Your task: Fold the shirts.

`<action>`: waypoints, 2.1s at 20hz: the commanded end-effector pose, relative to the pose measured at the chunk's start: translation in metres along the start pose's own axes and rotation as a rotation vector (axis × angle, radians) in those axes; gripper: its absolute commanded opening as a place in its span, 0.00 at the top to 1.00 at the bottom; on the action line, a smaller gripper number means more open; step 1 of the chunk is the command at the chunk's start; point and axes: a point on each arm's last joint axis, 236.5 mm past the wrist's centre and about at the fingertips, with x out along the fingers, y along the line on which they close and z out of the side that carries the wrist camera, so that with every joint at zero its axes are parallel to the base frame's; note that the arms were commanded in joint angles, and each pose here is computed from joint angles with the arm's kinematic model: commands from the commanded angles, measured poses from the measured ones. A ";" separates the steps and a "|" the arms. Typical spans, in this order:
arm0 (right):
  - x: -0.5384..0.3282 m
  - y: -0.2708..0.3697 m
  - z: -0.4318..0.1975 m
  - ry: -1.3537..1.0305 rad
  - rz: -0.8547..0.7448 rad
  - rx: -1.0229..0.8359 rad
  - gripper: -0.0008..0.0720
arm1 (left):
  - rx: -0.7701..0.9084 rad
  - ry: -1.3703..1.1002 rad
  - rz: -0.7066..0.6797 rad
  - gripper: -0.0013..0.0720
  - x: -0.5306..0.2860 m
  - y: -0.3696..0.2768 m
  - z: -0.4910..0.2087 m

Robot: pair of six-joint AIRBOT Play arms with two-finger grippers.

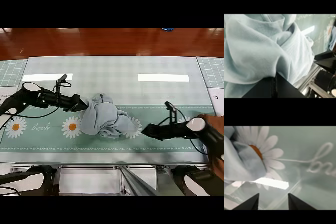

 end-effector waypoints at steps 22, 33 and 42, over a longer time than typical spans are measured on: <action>-0.252 0.194 0.185 -0.583 -0.139 -0.622 0.95 | 0.397 -0.561 -0.116 0.96 -0.206 -0.180 0.092; -0.473 0.230 0.045 -1.026 -0.280 -0.772 0.95 | 0.800 -1.070 0.124 0.96 -0.373 -0.329 -0.038; -0.408 0.162 -0.017 -0.735 -0.309 -0.638 0.95 | 0.770 -0.990 0.290 0.96 -0.322 -0.298 -0.122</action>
